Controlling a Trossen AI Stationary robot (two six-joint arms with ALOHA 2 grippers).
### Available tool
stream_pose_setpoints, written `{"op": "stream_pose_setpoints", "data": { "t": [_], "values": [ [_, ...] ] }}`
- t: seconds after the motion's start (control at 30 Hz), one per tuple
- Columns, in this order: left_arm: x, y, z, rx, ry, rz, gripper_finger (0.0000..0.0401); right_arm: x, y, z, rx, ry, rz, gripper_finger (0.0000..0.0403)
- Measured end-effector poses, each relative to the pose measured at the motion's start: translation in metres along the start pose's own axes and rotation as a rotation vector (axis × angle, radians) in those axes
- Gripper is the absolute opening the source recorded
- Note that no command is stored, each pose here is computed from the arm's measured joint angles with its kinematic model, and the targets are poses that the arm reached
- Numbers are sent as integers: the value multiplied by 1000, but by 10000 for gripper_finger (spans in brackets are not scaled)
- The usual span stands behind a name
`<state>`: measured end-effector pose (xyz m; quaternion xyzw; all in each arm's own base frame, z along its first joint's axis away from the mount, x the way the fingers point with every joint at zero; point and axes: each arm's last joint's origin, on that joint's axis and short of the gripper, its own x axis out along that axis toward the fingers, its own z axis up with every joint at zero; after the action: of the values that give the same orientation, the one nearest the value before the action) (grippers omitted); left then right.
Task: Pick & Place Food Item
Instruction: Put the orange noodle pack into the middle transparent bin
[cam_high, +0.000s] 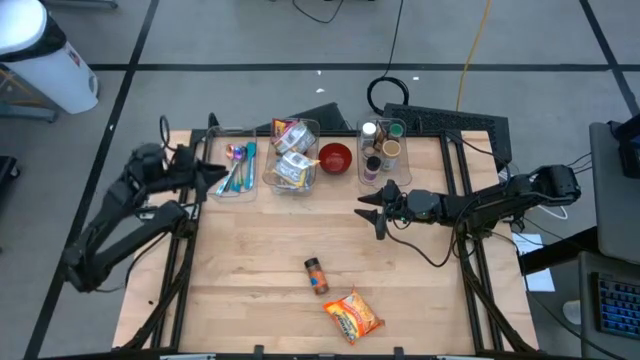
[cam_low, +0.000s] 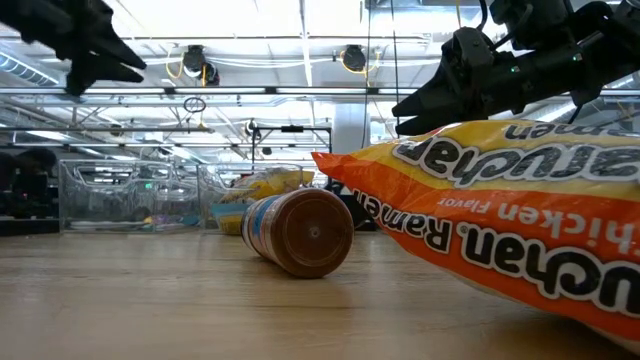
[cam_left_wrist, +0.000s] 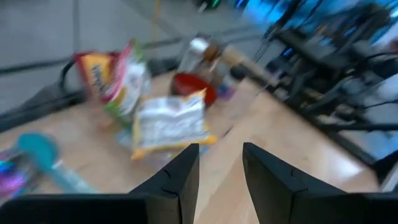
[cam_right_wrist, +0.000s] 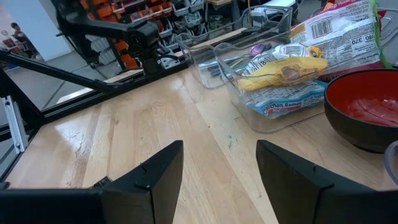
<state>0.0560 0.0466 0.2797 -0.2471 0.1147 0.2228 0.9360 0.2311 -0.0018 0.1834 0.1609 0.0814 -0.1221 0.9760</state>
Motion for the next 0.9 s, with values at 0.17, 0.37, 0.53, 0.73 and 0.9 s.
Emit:
{"op": "stream_pose_setpoints", "data": {
  "t": [0.17, 0.37, 0.53, 0.73, 0.9],
  "values": [
    [20, 11, -26, 35, -164, -138, 132, 0, 0, 1, 4, -13, 4, 194],
    [52, 21, -54, 152, -408, -326, 131, 0, 0, 1, 4, -12, 4, 194],
    [63, 18, -64, 247, -471, -354, 131, 0, 1, 3, 2, -37, 0, 194],
    [71, 7, -66, 388, -472, -406, 131, 0, 3, 11, -55, -122, 6, 194],
    [79, 6, -72, 404, -429, -351, 131, 0, 4, 15, -64, -163, 20, 194]
  ]
}}
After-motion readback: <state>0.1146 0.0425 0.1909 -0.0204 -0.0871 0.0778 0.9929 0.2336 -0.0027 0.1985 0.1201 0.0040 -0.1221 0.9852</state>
